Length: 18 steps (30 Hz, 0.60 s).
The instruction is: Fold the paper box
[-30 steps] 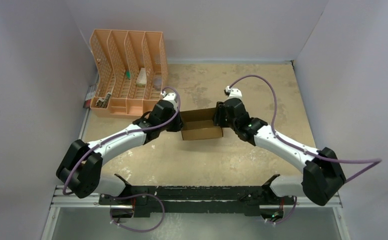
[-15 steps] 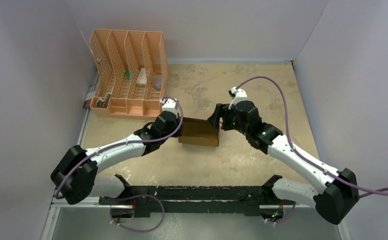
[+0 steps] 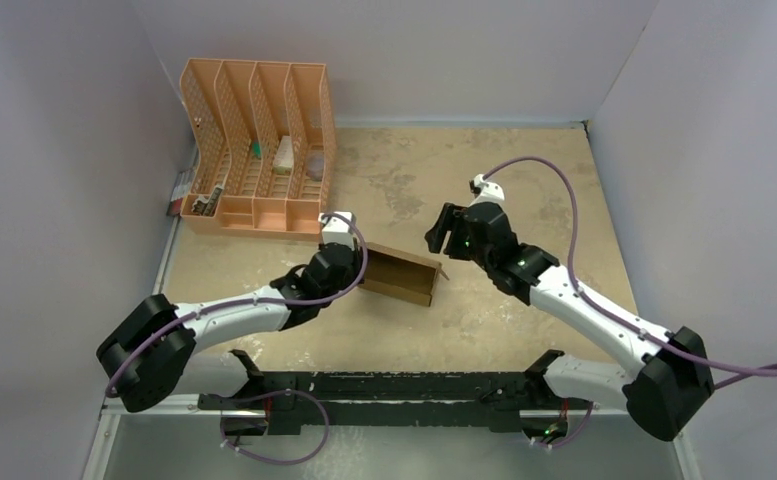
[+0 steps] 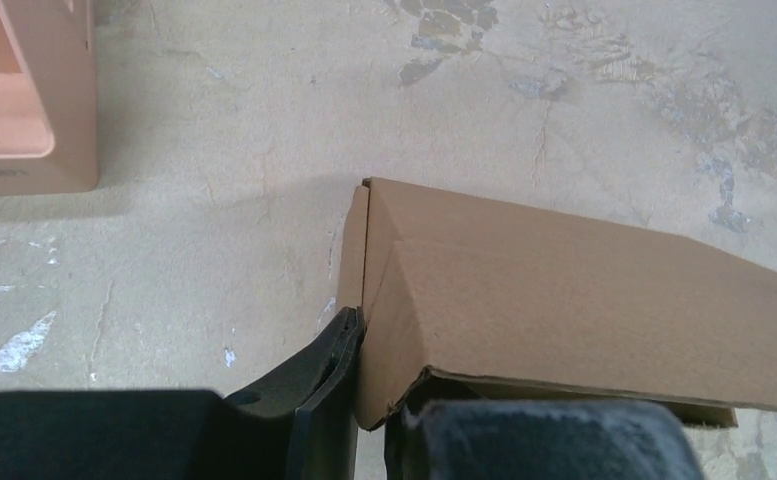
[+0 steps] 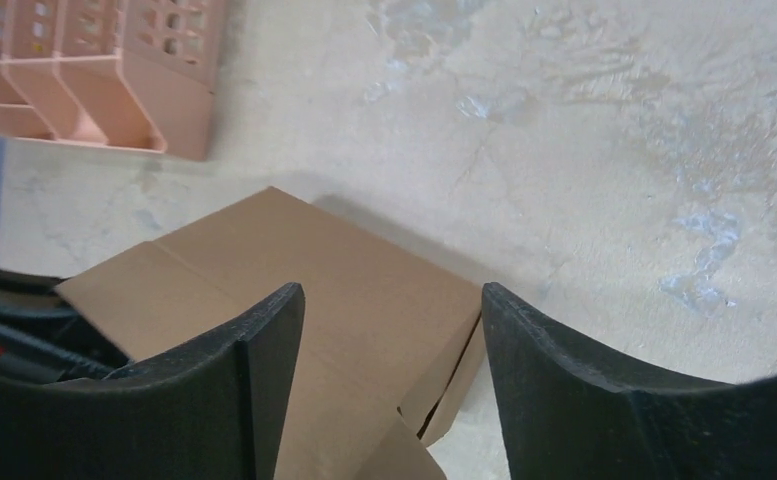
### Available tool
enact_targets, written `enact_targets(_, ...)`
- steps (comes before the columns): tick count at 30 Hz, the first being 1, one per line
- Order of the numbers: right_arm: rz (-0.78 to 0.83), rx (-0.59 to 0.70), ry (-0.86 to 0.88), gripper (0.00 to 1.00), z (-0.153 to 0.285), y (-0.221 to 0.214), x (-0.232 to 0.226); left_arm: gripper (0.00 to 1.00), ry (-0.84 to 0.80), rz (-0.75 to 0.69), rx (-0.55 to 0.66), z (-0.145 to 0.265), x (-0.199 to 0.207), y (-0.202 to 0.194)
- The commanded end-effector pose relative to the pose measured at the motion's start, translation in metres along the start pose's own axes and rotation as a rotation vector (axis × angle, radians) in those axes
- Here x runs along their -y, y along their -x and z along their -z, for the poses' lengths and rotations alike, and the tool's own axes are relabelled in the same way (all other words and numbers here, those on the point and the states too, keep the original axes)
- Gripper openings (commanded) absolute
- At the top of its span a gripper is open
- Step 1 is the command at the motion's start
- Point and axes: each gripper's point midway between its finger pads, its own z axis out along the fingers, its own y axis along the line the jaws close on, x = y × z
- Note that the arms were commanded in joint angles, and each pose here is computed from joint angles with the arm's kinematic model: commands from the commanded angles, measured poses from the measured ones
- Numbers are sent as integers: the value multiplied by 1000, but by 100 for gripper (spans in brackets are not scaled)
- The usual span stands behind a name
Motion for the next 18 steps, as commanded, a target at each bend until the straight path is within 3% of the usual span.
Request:
enact_targets(1,-18,-29,-21,66,-14,-17,7,14,-32,-17,78,2,7,14)
enact_targets(10,74,-152,46,60,-27,-72,19,46,-37,1,51,20,5,19)
enact_targets(18,172,-182,-2,60,-32,-83,33,61,12,14,-25,72,-15,34)
